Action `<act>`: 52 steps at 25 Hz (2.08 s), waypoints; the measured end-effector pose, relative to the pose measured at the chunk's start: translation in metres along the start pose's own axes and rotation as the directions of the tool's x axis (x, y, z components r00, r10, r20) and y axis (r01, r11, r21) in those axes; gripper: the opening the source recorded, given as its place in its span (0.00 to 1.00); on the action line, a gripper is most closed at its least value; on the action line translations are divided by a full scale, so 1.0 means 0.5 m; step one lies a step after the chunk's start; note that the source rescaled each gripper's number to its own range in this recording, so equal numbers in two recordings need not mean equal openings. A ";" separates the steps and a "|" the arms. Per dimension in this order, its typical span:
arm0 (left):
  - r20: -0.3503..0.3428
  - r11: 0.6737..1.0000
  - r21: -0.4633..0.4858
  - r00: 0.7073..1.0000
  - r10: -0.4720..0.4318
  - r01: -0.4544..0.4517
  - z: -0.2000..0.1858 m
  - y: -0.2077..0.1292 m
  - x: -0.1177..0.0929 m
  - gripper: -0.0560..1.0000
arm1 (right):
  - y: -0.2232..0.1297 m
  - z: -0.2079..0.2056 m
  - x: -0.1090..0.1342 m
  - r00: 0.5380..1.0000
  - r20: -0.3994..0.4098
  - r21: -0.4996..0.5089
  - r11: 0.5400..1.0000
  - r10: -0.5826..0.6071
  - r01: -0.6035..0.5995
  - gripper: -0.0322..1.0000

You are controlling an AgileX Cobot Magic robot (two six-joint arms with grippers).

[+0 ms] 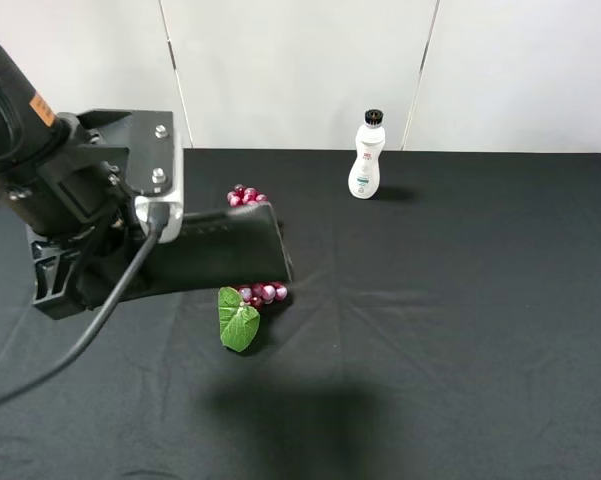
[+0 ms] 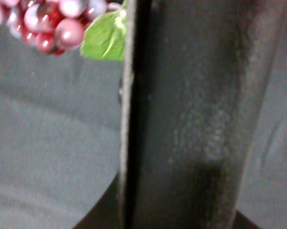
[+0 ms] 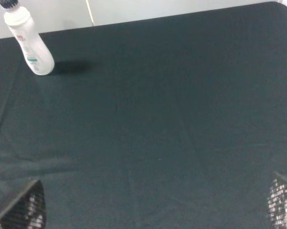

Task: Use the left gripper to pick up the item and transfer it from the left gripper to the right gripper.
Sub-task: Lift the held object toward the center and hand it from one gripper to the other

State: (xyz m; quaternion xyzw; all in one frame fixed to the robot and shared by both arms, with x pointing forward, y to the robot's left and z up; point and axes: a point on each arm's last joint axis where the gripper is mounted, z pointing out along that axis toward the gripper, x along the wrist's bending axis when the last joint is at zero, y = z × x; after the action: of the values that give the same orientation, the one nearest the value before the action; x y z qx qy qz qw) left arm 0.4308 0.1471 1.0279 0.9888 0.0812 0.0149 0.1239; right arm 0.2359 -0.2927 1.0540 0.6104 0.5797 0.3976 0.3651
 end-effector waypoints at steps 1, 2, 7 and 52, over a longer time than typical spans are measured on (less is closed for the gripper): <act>0.000 1.000 -0.009 1.000 0.018 -0.018 0.001 0.004 -0.003 0.06 | 0.000 0.000 0.002 1.000 -0.012 0.000 1.000 0.007 -0.007 1.00; 0.000 0.999 -0.020 0.999 0.035 -0.035 0.002 0.010 -0.007 0.06 | 0.001 0.000 0.005 0.999 -0.029 -0.002 1.000 0.018 -0.018 1.00; 0.015 0.991 -0.090 0.995 0.099 -0.097 0.005 0.038 -0.028 0.06 | 0.017 0.005 0.023 0.989 -0.123 0.025 0.996 0.084 -0.082 1.00; -0.035 0.962 -0.195 0.982 0.186 -0.189 0.003 0.063 -0.031 0.06 | 0.149 0.271 0.265 0.415 -0.855 -0.122 0.897 -0.313 0.425 1.00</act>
State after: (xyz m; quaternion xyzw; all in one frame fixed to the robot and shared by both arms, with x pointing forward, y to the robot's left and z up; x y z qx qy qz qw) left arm 0.4207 0.1140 1.0339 0.9748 -0.0136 0.0424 0.2187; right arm 0.3918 -0.1630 1.0733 0.2090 0.8236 0.5222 0.0725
